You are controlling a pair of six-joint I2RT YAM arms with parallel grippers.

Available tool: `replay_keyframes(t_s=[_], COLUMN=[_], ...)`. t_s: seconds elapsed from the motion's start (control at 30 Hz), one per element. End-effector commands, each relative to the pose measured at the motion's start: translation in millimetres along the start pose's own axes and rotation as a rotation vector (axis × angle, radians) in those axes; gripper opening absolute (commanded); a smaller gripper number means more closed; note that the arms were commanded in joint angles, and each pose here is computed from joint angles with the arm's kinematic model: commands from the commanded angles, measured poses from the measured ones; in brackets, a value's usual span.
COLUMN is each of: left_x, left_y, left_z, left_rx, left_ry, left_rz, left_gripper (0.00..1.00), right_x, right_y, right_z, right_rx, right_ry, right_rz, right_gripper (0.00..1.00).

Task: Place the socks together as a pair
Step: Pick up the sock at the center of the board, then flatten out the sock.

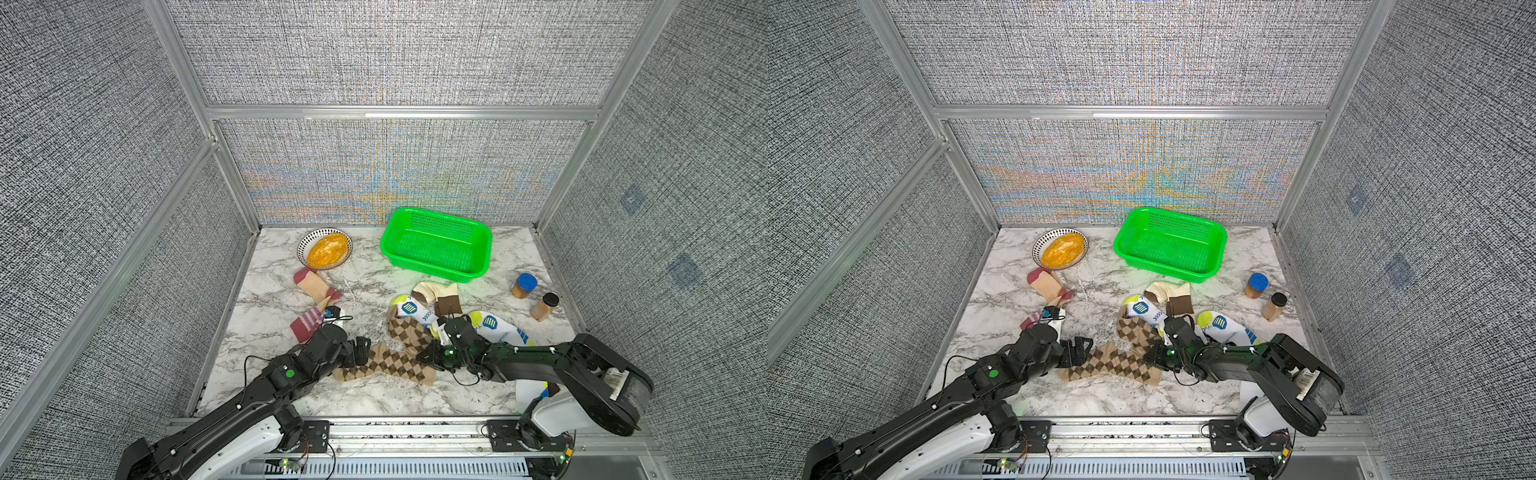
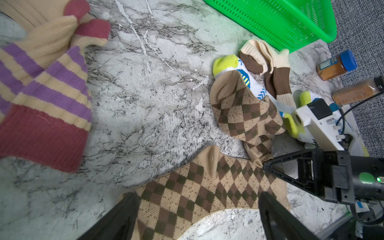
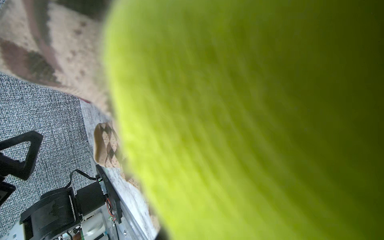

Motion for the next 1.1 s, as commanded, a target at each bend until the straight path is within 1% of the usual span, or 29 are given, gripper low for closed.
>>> replay_keyframes(t_s=[0.0,0.03,0.07,0.23,0.27,0.37,0.57,0.63,0.73,0.93,1.07], left_x=[1,1,2,1,1,-1,-14,-23,-41,-84,-110], left_y=[1,1,1,1,1,-1,-8,-12,-15,-12,-4], left_z=[0,0,0,0,0,3,18,26,38,53,57], left_rx=[0.005,0.005,0.005,0.005,0.005,0.009,0.032,0.045,0.062,0.083,0.088], left_ry=[-0.007,-0.006,-0.006,-0.007,-0.008,-0.017,-0.053,-0.073,-0.113,-0.195,-0.247], left_rz=[0.011,0.013,0.013,0.013,0.01,0.005,-0.006,-0.004,0.008,0.057,0.107], left_gripper=[0.92,0.92,0.92,0.92,0.92,0.92,0.92,0.92,0.93,0.92,0.92], right_x=[-1,-1,-1,-11,-15,-31,-59,-69,-76,-77,-80], right_y=[-3,-3,-1,14,21,47,117,149,186,259,297], right_z=[1,1,2,7,9,16,27,33,39,43,41], right_rx=[-0.005,-0.008,-0.01,-0.047,-0.084,-0.162,-0.338,-0.4,-0.483,-0.614,-0.666], right_ry=[-0.018,-0.02,-0.023,-0.065,-0.076,-0.107,-0.1,-0.103,-0.091,-0.024,0.006], right_rz=[-0.025,-0.028,-0.027,-0.012,0.0,0.028,0.14,0.199,0.252,0.365,0.435], right_gripper=[0.04,0.01,0.0,0.0,0.0,0.0,0.0,0.0,0.0,0.0,0.0])
Point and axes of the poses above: each gripper's point midway between its finger pads, its own x axis out along the fingers, its own y axis along the line the jaws close on, z = x × y, the point moved 10 cm from there along -x, back along the fingers, and after that the axes turned 4 degrees about x, right-handed, at the moved point
